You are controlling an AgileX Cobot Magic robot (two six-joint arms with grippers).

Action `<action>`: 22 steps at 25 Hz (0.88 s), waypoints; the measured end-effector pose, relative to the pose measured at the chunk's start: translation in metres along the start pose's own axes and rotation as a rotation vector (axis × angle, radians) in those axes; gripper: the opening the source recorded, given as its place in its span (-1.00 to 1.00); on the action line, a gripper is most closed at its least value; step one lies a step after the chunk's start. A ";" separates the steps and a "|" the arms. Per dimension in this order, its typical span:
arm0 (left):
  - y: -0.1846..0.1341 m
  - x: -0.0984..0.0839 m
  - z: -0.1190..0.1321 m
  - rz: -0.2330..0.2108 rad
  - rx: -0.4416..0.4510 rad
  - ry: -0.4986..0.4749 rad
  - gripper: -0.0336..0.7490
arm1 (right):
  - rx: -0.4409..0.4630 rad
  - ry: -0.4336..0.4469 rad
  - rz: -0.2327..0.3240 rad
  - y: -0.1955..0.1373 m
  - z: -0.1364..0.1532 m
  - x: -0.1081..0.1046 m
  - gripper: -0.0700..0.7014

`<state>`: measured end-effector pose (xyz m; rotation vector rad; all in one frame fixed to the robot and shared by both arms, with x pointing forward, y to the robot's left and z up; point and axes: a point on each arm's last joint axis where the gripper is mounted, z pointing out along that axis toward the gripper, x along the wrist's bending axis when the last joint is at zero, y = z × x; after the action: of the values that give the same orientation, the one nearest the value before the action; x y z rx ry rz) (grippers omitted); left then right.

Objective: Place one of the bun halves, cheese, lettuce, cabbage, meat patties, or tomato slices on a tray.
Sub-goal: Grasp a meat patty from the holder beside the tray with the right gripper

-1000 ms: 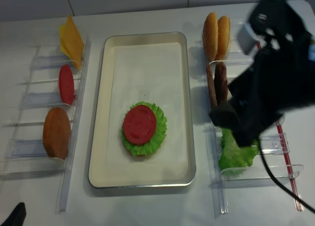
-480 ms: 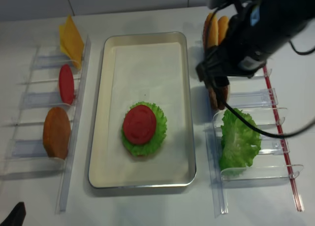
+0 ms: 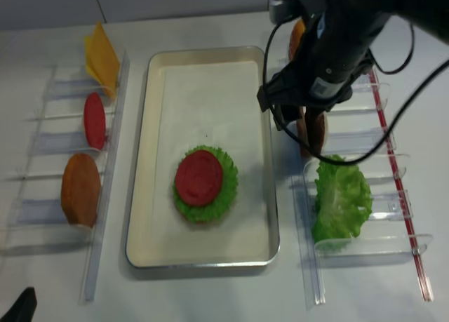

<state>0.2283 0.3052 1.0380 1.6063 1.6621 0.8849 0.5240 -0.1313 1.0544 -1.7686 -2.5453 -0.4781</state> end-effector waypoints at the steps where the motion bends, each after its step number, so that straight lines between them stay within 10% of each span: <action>1: 0.000 0.000 0.000 0.000 0.000 0.000 0.48 | 0.008 -0.005 -0.001 0.001 0.003 -0.001 0.43; 22: 0.000 0.000 0.000 -0.002 0.000 0.000 0.48 | 0.028 -0.093 0.029 0.014 0.044 -0.012 0.35</action>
<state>0.2283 0.3052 1.0380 1.6048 1.6632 0.8841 0.5484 -0.1263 1.0134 -1.8587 -2.5685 -0.3663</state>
